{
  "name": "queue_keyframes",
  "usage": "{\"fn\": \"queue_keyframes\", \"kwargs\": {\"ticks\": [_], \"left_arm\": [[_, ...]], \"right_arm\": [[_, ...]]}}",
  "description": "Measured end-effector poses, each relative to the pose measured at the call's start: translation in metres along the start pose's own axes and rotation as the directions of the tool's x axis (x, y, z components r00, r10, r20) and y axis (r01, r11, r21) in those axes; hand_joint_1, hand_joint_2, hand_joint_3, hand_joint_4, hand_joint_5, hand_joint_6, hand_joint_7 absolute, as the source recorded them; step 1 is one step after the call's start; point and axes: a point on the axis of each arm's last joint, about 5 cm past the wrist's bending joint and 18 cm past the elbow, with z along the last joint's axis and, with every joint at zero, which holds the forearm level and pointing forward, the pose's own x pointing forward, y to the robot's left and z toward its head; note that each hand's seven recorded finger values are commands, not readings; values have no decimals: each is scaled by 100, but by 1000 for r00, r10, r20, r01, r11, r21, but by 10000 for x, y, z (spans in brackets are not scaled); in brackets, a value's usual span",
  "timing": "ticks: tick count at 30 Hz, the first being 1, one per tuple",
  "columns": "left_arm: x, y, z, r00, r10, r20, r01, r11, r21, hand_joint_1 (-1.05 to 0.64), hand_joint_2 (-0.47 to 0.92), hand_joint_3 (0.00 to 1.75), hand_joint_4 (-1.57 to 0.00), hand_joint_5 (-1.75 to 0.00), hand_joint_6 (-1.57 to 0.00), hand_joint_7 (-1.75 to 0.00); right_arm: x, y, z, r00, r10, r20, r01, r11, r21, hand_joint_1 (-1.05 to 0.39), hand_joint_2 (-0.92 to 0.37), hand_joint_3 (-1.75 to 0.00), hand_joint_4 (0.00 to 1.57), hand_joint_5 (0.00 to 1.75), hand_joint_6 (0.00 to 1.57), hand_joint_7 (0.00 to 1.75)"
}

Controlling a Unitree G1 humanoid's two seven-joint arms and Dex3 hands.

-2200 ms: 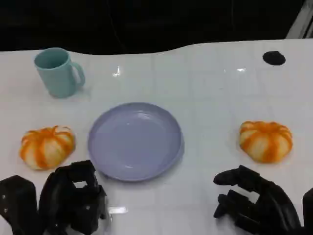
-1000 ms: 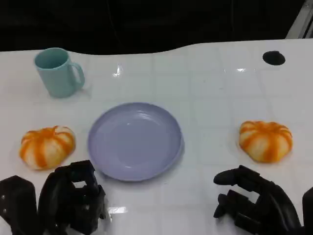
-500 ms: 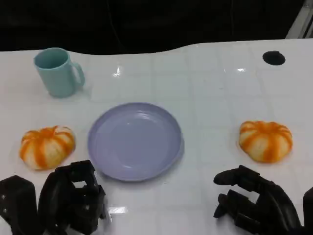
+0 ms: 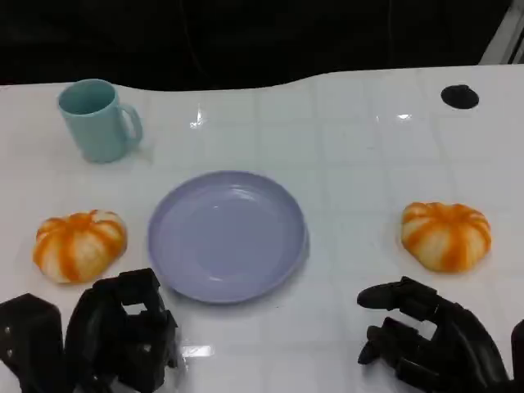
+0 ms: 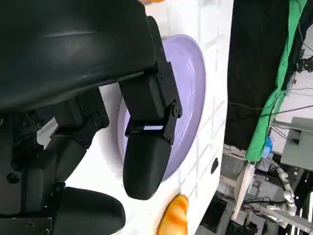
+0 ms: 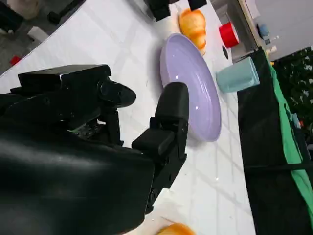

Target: Grasp the bread from the table and place it into the plate.

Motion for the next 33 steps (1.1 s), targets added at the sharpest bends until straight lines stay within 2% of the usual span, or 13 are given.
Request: {"fn": "queue_keyframes", "kwargs": {"ticks": [2, 4, 6, 8, 11, 15, 19, 22, 27, 31, 33], "left_arm": [[1, 0, 1, 1000, 0, 0, 0, 1000, 0, -86, -35, 175, -157, -125, -134, -123], [1, 0, 0, 1000, 0, 0, 0, 1000, 0, -87, -35, 175, -157, -125, -134, -123], [2, -2, 0, 1000, -1, 0, 1, 1000, 0, -87, -35, 175, -157, -125, -134, -123], [0, -3, 0, 1000, -2, 0, 2, 1000, 1, -87, -34, 175, -157, -125, -134, -123], [-17, -6, 3, 1000, -3, -2, 3, 1000, 1, -85, -32, 175, -157, -125, -134, -123], [-43, -11, 4, 1000, 0, -3, 0, 1000, 3, -84, -32, 175, -157, -125, -134, -123], [-52, -17, -2, 1000, -2, -4, 2, 1000, 5, -84, -32, 175, -157, -124, -134, -123], [-57, -20, -2, 1000, -1, -3, 1, 1000, 7, -84, -32, 175, -157, -124, -134, -123], [-57, -21, -1, 1000, -2, -2, 2, 1000, 7, -85, -33, 175, -157, -123, -134, -121], [-57, -21, -2, 1000, -2, -2, 2, 1000, 7, -86, -33, 175, -157, -123, -135, -121], [-58, -22, -2, 1000, -2, -2, 2, 1000, 8, -86, -33, 175, -157, -124, -135, -121]], "right_arm": [[-13, -24, 72, 997, 3, 72, 5, 995, -103, 6, -77, -16, 59, 78, 50, 29], [-15, -47, 164, 986, 8, 164, 25, 980, -197, 4, -73, -11, 56, 72, 49, 24], [-17, -69, 234, 973, 16, 230, 47, 962, -268, 0, -70, -8, 52, 68, 49, 23], [-34, -99, 295, 964, 24, 263, 73, 933, -352, -7, -67, -4, 48, 64, 51, 20], [-66, -157, 394, 954, 41, 298, 115, 865, -488, -22, -64, -1, 46, 55, 53, 14], [-83, -205, 539, 946, 66, 318, 170, 734, -657, -29, -59, 0, 39, 44, 53, 9], [-70, -229, 690, 937, 97, 336, 215, 598, -772, -34, -57, 0, 31, 39, 47, 4], [-64, -254, 722, 936, 98, 338, 243, 515, -822, -43, -58, 0, 27, 37, 45, 2], [-50, -269, 742, 944, 77, 320, 275, 350, -896, -53, -58, 0, 21, 38, 43, 0], [12, -271, 777, 946, 73, 315, 294, 217, -931, -61, -60, 0, 3, 63, 40, 0], [39, -271, 791, 948, 71, 312, 297, 166, -940, -62, -60, 0, 1, 63, 38, 0]]}}
